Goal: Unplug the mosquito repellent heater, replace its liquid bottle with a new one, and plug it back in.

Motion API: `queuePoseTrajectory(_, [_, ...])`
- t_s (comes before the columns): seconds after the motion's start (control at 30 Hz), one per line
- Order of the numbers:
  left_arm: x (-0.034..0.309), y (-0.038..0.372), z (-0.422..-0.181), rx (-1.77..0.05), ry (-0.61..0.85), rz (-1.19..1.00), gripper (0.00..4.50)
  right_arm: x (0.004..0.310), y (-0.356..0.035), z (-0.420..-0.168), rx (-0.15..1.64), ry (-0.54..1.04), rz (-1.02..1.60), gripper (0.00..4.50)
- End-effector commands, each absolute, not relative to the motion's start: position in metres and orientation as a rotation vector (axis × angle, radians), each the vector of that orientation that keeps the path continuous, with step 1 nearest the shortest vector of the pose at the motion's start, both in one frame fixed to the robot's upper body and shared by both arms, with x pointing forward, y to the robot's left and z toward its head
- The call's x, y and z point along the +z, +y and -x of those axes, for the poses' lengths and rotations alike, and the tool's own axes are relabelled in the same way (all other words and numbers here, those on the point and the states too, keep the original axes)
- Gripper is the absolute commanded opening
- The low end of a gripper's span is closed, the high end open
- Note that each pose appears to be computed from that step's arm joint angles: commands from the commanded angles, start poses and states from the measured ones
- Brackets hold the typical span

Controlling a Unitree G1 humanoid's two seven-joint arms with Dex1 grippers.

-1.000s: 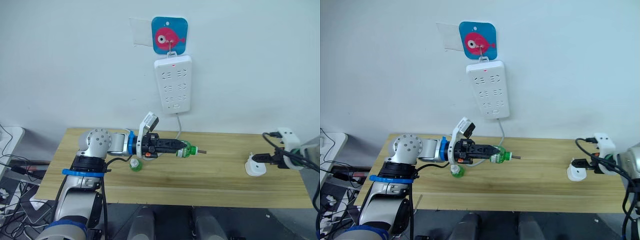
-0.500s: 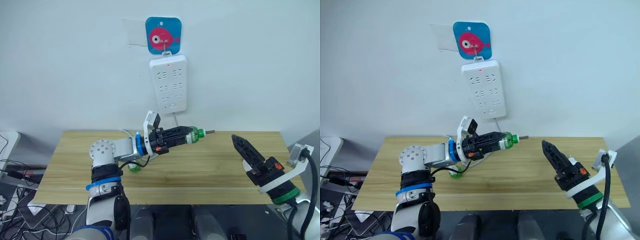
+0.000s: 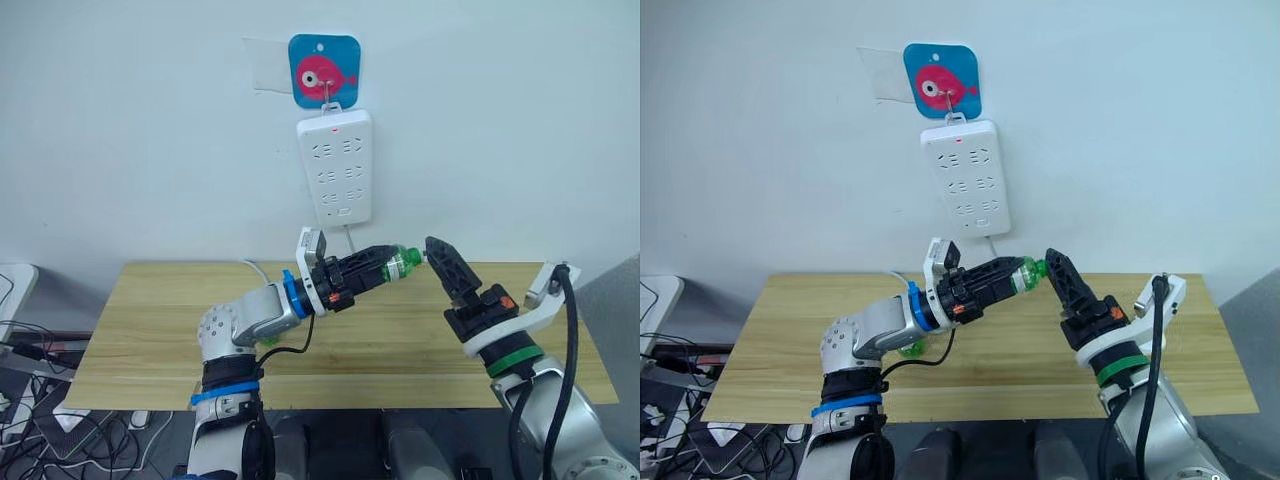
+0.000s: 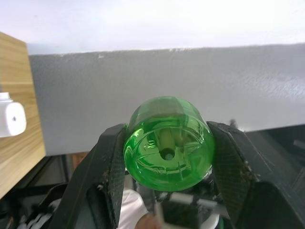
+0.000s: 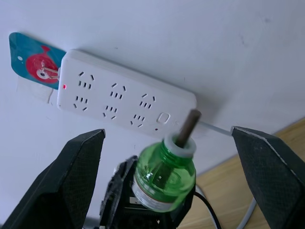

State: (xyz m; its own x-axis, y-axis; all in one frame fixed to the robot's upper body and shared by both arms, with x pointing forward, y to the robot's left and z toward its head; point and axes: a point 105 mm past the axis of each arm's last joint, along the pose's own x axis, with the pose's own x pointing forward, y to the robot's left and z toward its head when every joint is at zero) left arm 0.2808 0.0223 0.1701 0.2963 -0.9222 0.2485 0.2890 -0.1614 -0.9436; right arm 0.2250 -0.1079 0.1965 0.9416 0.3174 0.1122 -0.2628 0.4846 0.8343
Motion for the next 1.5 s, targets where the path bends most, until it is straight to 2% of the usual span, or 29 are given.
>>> queuePoseTrajectory(0.03, [0.184, 0.019, -0.273, -1.253, 0.628, 1.309, 2.25, 0.202, -0.105, -0.224, 0.379, 0.041, -1.017, 4.44])
queuePoseTrajectory(0.5, [0.185, 0.012, -0.266, -1.255, 0.617, 1.314, 2.25, 0.207, -0.098, -0.232, 0.416, 0.04, -1.092, 4.44])
queuePoseTrajectory(0.6, [0.185, 0.011, -0.266, -1.256, 0.619, 1.315, 2.25, 0.206, -0.098, -0.232, 0.415, 0.045, -1.093, 3.84])
queuePoseTrajectory(0.87, [0.184, 0.01, -0.263, -1.275, 0.627, 1.307, 2.25, 0.205, -0.098, -0.232, 0.413, 0.049, -1.093, 0.94])
queuePoseTrajectory(1.03, [0.184, 0.012, -0.259, -1.299, 0.625, 1.284, 2.25, 0.204, -0.098, -0.232, 0.414, 0.053, -1.092, 0.88])
queuePoseTrajectory(1.1, [0.185, 0.013, -0.257, -1.319, 0.62, 1.273, 2.97, 0.205, -0.1, -0.233, 0.411, 0.049, -1.098, 0.88])
queuePoseTrajectory(1.27, [0.185, 0.019, -0.258, -1.346, 0.626, 1.248, 4.47, 0.206, -0.107, -0.235, 0.398, 0.038, -1.104, 0.88])
queuePoseTrajectory(1.37, [0.188, 0.033, -0.256, -1.401, 0.652, 1.132, 4.5, 0.207, -0.12, -0.24, 0.385, 0.029, -1.061, 0.88])
queuePoseTrajectory(1.5, [0.189, 0.049, -0.244, -1.449, 0.667, 0.717, 4.5, 0.204, -0.148, -0.261, 0.333, 0.01, -0.823, 0.88])
